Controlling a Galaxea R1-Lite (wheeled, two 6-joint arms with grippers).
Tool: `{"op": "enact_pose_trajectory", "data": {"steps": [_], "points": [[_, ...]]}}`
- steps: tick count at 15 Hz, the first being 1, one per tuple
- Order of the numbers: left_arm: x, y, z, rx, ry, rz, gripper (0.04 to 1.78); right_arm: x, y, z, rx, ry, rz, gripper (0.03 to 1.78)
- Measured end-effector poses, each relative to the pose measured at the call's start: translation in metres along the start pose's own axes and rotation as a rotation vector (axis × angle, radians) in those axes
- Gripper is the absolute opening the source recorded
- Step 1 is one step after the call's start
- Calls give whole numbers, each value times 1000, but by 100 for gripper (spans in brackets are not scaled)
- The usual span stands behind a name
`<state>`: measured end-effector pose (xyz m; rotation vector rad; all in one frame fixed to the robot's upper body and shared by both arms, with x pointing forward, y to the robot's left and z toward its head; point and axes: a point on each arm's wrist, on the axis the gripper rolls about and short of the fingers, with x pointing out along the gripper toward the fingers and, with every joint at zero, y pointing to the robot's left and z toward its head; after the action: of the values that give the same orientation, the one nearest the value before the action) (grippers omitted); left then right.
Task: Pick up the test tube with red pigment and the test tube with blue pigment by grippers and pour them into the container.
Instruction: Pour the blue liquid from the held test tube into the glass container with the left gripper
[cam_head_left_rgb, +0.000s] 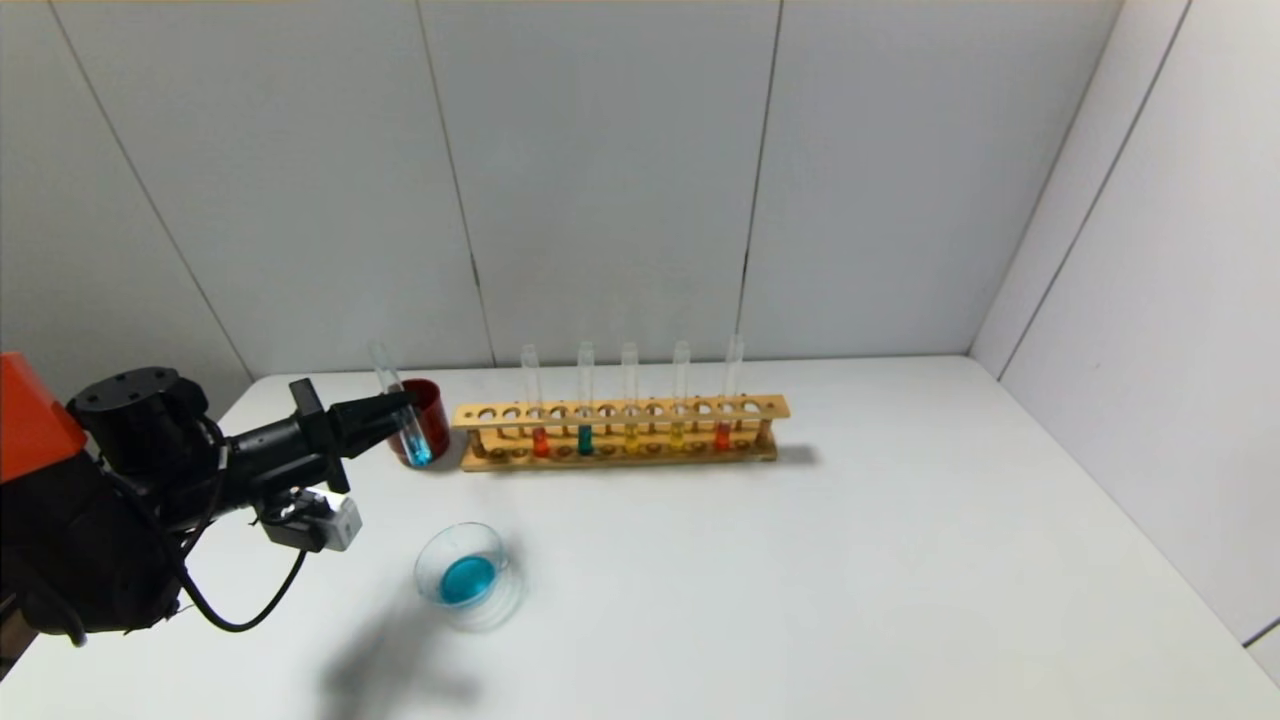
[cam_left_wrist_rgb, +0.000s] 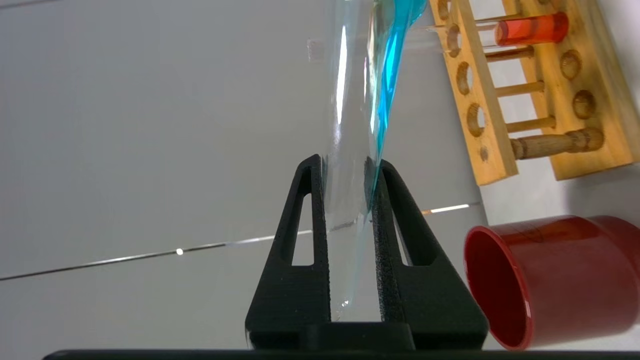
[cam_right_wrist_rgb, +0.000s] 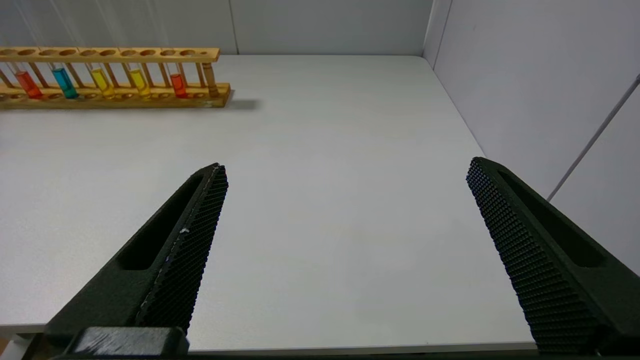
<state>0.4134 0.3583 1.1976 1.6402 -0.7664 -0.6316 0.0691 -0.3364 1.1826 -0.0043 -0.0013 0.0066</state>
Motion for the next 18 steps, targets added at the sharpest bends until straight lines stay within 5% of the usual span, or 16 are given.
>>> {"op": "enact_pose_trajectory", "data": {"steps": [18], "points": [[5,5,-9,87,-29,30,30,0,0,0,0,0,0,175]]}}
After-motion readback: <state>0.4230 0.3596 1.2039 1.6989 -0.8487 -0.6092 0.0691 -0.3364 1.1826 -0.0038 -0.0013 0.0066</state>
